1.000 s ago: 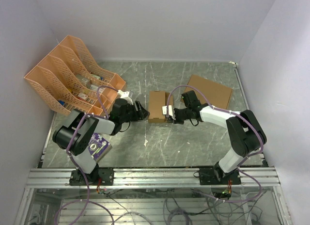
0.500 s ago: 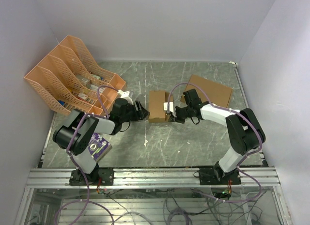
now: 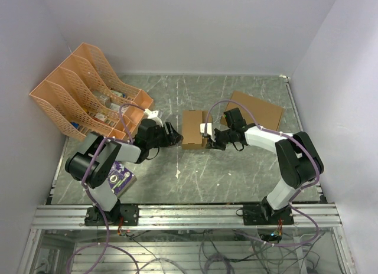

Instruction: Fold the paper box

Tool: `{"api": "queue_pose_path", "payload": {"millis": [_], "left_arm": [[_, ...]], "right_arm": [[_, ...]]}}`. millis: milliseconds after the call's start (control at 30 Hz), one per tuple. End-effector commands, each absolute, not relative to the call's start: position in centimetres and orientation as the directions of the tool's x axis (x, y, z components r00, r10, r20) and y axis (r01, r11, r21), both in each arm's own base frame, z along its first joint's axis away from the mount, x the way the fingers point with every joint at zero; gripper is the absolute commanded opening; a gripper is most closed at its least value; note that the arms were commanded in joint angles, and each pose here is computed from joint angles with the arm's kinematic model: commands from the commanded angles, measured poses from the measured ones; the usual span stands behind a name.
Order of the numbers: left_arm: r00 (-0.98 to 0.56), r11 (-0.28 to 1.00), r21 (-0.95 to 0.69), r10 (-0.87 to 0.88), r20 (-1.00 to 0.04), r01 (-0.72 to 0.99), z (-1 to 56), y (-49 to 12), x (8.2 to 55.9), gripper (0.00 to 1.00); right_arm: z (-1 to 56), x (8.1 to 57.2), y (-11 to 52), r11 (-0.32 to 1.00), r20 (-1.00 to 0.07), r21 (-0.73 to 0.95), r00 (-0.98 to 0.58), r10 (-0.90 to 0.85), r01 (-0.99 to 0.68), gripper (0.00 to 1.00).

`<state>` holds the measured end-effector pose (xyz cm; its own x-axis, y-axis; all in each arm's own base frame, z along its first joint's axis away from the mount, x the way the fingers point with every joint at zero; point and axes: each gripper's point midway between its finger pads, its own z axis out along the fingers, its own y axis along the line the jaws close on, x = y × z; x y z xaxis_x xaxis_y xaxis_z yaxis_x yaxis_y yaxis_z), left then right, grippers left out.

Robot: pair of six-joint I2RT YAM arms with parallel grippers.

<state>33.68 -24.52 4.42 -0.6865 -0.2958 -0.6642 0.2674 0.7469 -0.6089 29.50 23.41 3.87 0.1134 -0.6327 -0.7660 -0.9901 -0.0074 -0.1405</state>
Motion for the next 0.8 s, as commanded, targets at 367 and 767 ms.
{"api": "queue_pose_path", "payload": {"millis": [367,767], "left_arm": [[-0.718,0.791,-0.561,-0.240,-0.653,0.245,2.1,-23.7,33.3,0.72],[-0.719,0.790,-0.559,-0.232,-0.655,0.254,2.2,-23.9,33.5,0.72]], "right_arm": [[3.4,31.1,23.0,0.119,-0.755,-0.058,-0.034,-0.655,-0.991,0.00],[3.5,31.3,22.6,0.169,-0.765,0.000,-0.109,-0.635,-0.986,0.00]]}}
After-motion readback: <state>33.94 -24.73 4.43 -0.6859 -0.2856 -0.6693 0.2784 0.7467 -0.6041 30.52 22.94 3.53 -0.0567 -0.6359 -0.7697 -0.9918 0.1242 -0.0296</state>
